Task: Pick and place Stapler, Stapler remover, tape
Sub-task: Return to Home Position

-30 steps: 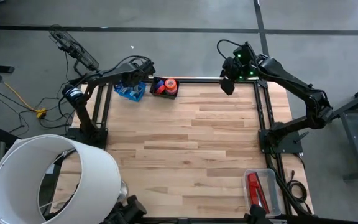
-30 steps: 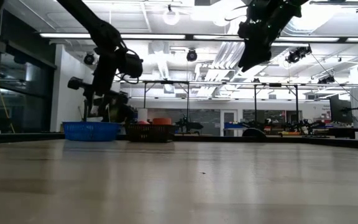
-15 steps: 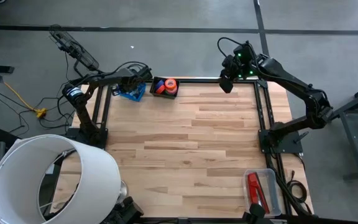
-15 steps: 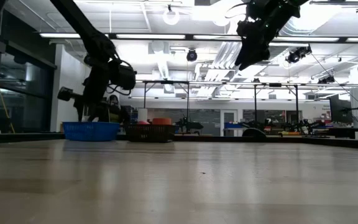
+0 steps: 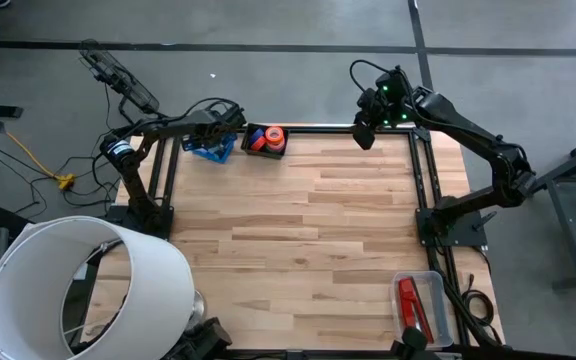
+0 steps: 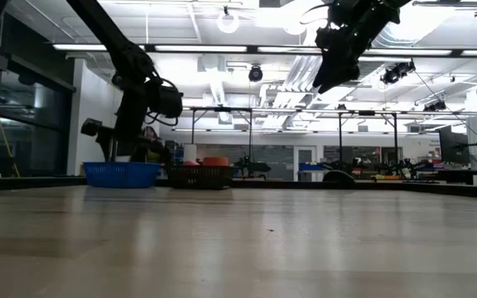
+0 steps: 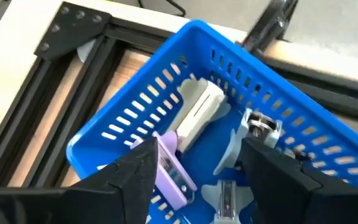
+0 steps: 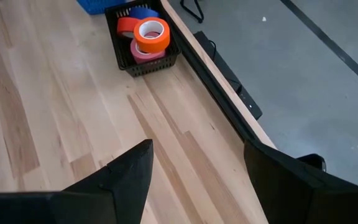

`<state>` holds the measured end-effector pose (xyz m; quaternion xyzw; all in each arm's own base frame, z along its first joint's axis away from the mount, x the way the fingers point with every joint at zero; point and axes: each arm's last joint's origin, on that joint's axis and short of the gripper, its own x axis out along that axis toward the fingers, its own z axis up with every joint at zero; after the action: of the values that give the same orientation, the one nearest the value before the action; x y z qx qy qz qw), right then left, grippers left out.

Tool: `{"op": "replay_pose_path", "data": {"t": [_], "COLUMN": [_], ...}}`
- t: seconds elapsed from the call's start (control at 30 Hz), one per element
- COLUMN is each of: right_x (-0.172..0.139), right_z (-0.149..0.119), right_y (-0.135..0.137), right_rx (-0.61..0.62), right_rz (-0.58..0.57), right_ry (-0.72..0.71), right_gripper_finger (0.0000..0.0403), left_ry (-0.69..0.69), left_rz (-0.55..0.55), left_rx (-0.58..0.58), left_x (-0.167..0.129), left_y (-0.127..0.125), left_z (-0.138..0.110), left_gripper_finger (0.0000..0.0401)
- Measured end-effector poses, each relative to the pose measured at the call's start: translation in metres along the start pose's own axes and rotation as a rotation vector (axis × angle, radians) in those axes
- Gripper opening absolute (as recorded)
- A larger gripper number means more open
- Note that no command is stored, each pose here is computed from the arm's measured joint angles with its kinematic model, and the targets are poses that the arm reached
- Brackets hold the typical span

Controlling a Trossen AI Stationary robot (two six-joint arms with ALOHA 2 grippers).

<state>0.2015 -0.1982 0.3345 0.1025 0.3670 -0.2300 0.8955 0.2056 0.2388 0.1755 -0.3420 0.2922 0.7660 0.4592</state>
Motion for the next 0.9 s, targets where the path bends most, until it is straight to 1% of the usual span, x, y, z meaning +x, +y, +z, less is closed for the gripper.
{"op": "replay_pose_path", "data": {"t": [0.17,0.27,0.4,0.53,0.67,0.83,0.9], "right_x": [0.0,0.0,0.0,0.0,0.0,0.0,-0.001], "right_z": [-0.001,-0.001,-0.001,-0.001,-0.002,-0.004,-0.005], "right_y": [0.0,0.0,0.0,0.0,0.0,0.001,0.001], "right_rx": [0.01,0.015,0.01,-0.002,-0.015,-0.011,-0.008], "right_rz": [0.002,0.001,0.001,0.003,0.004,0.009,0.012], "right_ry": [0.006,0.005,0.005,0.013,0.015,0.039,0.054], "right_gripper_finger": [0.0243,0.0243,0.0243,0.0243,0.0243,0.0243,0.0243], "left_ry": [0.026,0.018,-0.016,-0.069,-0.081,-0.07,-0.06], "left_rz": [-0.023,-0.063,-0.131,-0.208,-0.312,-0.434,-0.491], "left_rx": [0.05,0.087,0.147,0.242,0.381,0.454,0.5], "left_x": [-0.003,-0.011,-0.03,-0.053,-0.076,-0.107,-0.12], "left_y": [-0.002,-0.008,-0.021,-0.034,-0.046,-0.057,-0.059], "left_z": [0.002,0.006,0.012,0.013,0.006,-0.009,-0.018], "left_gripper_finger": [0.0228,0.0228,0.0228,0.0229,0.0229,0.0229,0.0229]}}
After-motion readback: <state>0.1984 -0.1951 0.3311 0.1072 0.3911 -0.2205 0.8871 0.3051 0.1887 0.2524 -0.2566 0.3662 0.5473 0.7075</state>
